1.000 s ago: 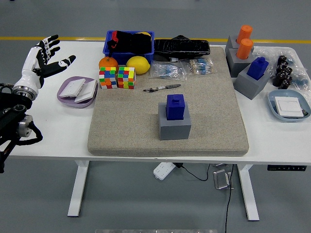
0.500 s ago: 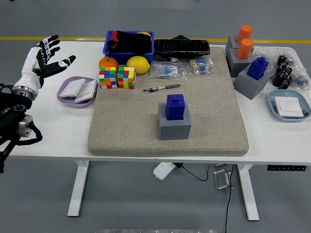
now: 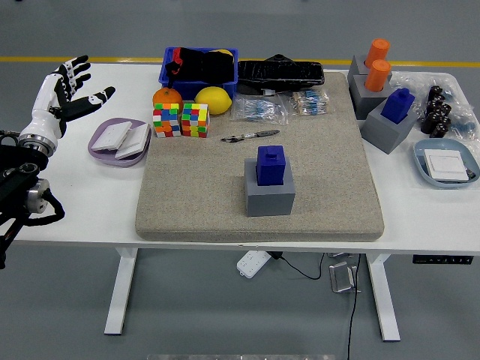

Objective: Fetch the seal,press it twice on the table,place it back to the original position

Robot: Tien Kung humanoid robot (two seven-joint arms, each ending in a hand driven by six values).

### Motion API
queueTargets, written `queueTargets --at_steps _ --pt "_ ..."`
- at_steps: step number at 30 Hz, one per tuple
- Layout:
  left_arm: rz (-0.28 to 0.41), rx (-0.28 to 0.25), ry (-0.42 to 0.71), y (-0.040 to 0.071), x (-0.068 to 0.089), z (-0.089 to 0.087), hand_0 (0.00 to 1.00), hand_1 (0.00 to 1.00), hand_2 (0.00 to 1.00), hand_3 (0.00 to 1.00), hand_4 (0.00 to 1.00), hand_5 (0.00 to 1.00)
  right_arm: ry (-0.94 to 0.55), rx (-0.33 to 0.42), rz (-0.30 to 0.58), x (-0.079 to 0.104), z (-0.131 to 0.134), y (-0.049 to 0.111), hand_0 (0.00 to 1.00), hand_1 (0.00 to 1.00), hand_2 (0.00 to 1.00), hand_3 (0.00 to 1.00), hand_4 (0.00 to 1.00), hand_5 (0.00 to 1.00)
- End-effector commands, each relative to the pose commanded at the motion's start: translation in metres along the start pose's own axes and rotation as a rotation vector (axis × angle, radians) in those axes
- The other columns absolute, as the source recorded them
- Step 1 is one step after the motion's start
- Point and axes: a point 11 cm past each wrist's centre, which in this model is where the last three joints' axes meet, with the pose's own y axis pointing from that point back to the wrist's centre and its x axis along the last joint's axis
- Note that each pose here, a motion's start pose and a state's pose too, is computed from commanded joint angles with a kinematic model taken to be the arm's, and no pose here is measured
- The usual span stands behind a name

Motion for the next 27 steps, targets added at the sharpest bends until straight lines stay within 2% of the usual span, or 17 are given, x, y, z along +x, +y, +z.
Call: queueTargets --at_steps 27 --pt "0.000 -0.023 0.002 -0.004 -0.001 0.011 0.943 0.880 0.903 0.887 0.866 0.087 -0.002 -0.003 0.004 0.002 0.002 0.000 0.885 0.748 0.728 0.740 0.828 0.528"
